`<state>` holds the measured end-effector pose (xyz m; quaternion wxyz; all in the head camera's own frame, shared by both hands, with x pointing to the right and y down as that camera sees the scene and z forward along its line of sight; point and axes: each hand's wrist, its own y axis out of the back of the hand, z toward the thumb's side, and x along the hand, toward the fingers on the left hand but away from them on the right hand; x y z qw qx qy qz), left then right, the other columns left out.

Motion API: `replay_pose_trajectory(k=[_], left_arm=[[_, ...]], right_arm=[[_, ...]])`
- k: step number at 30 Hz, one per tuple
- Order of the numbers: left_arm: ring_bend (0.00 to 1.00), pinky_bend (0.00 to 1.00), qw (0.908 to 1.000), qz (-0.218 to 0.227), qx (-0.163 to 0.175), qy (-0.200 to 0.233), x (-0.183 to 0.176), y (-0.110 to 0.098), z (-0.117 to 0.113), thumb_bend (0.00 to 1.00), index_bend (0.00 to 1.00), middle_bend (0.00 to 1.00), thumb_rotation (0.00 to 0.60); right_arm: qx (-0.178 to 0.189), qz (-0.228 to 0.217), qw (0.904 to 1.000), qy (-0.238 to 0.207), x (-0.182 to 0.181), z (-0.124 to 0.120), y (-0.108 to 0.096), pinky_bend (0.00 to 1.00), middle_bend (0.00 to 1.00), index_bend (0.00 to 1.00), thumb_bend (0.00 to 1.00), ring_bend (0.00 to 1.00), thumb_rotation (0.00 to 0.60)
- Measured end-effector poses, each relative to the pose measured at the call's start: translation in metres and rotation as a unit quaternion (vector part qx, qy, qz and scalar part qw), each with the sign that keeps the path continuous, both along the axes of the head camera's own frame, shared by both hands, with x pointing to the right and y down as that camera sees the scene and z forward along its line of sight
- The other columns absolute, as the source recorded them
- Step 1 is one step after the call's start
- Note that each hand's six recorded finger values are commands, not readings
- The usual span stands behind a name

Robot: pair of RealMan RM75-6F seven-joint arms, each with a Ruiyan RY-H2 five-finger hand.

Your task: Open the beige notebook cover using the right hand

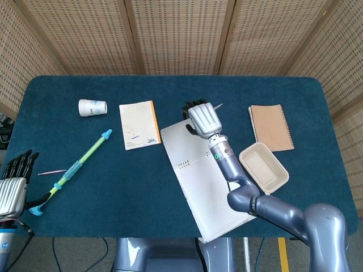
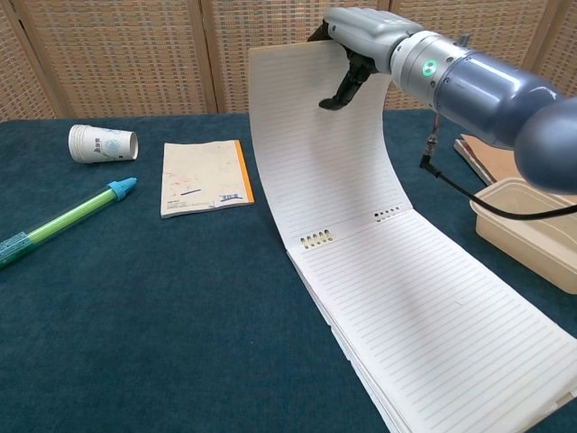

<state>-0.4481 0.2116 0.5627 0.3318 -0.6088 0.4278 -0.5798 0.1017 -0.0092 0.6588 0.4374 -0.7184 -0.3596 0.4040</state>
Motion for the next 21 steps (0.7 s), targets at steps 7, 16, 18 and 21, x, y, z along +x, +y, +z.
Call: replay_pose_trajectory(k=[7,16,18,21], left_arm=[[0.00,0.04,1.0000,-0.003,-0.001,0.003,-0.002,0.000,0.001,0.19,0.00,0.00,0.600],[0.00,0.04,0.9999,-0.003,0.002,0.010,-0.003,0.000,-0.003,0.19,0.00,0.00,0.600],[0.00,0.04,0.9999,-0.001,0.003,0.012,-0.001,0.001,-0.004,0.19,0.00,0.00,0.600],[0.00,0.04,0.9999,0.004,0.005,0.016,0.002,0.001,-0.006,0.19,0.00,0.00,0.600]], right_arm=[[-0.015,0.003,0.9998,0.013,0.006,0.004,0.001,0.00,0.00,0.02,0.02,0.00,0.600],[-0.017,0.019,0.9996,0.007,0.028,-0.017,0.007,0.00,0.00,0.00,0.00,0.00,0.600],[-0.014,0.023,0.9996,0.007,0.035,-0.023,0.008,0.00,0.00,0.00,0.00,0.00,0.600],[-0.011,0.028,0.9995,0.008,0.042,-0.033,0.010,0.00,0.00,0.00,0.00,0.00,0.600]])
